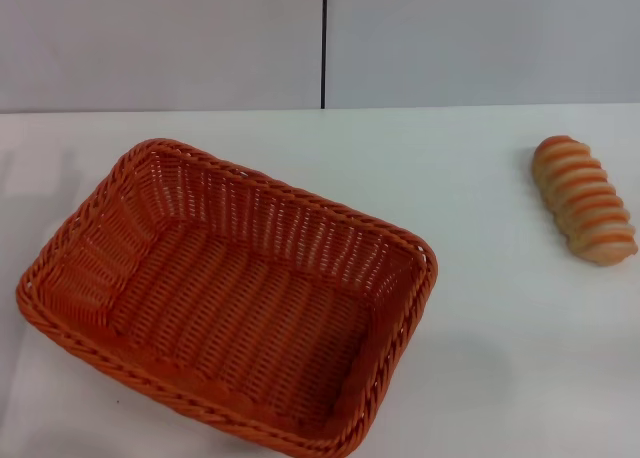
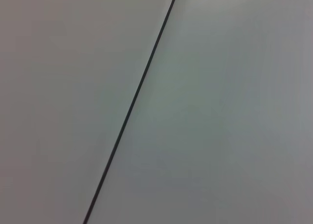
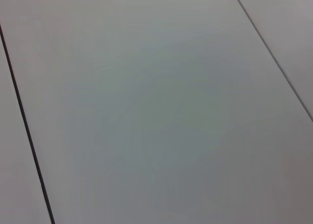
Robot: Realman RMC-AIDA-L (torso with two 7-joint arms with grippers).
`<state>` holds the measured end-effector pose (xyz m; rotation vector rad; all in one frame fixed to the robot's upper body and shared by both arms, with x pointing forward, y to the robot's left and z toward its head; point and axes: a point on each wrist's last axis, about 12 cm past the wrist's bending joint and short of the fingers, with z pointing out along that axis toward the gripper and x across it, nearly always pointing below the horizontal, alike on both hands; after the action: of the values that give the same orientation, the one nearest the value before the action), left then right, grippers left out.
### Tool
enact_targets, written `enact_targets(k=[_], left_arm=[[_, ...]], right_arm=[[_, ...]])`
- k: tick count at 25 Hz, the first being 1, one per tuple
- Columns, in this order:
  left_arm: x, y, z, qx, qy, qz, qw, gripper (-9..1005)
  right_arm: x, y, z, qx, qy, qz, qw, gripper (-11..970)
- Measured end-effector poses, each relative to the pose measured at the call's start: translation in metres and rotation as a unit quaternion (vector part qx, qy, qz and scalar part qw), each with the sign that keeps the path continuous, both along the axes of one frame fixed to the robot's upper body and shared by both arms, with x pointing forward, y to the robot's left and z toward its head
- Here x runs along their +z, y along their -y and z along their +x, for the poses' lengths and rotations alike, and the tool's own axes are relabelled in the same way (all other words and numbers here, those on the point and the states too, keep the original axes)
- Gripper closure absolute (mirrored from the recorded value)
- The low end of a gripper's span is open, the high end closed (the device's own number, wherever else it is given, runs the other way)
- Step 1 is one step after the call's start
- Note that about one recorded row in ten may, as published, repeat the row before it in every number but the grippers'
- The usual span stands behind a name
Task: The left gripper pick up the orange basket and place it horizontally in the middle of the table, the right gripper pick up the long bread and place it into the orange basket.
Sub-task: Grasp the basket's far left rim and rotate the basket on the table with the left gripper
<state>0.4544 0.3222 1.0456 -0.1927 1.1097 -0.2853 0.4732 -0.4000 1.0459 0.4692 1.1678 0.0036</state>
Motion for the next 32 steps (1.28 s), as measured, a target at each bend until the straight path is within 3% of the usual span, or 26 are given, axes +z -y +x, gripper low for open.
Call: enact_targets(k=[12,18,22,26,30,32], left_arm=[[0.003,0.001,0.01,-0.007,0.001,-0.009,1.0,197],[0.01,-0.008,0.017,-0.041,0.013,-0.052,0.998,198],[0.019,-0.015,0.028,-0.094,0.016,-0.066,0.993,199],[0.034,-0.023,0.045,-0.186,-0.004,-0.077,0.98,199],[0.038,-0.024,0.049,-0.208,-0.01,-0.074,0.975,200],[0.062,-0.032,0.067,-0.303,-0.055,-0.062,0.949,201]], right_arm=[[0.0,0.0,0.006,0.001,-0.008,0.002,1.0,365],[0.0,-0.001,0.009,0.006,-0.007,0.016,1.0,362],[-0.003,-0.001,0.007,0.005,-0.014,0.019,1.0,360],[-0.005,0.0,0.005,0.002,-0.021,0.024,1.0,359],[-0.008,0.001,0.003,-0.001,-0.03,0.028,0.999,357],[-0.009,0.001,0.003,-0.001,-0.034,0.03,0.999,356]])
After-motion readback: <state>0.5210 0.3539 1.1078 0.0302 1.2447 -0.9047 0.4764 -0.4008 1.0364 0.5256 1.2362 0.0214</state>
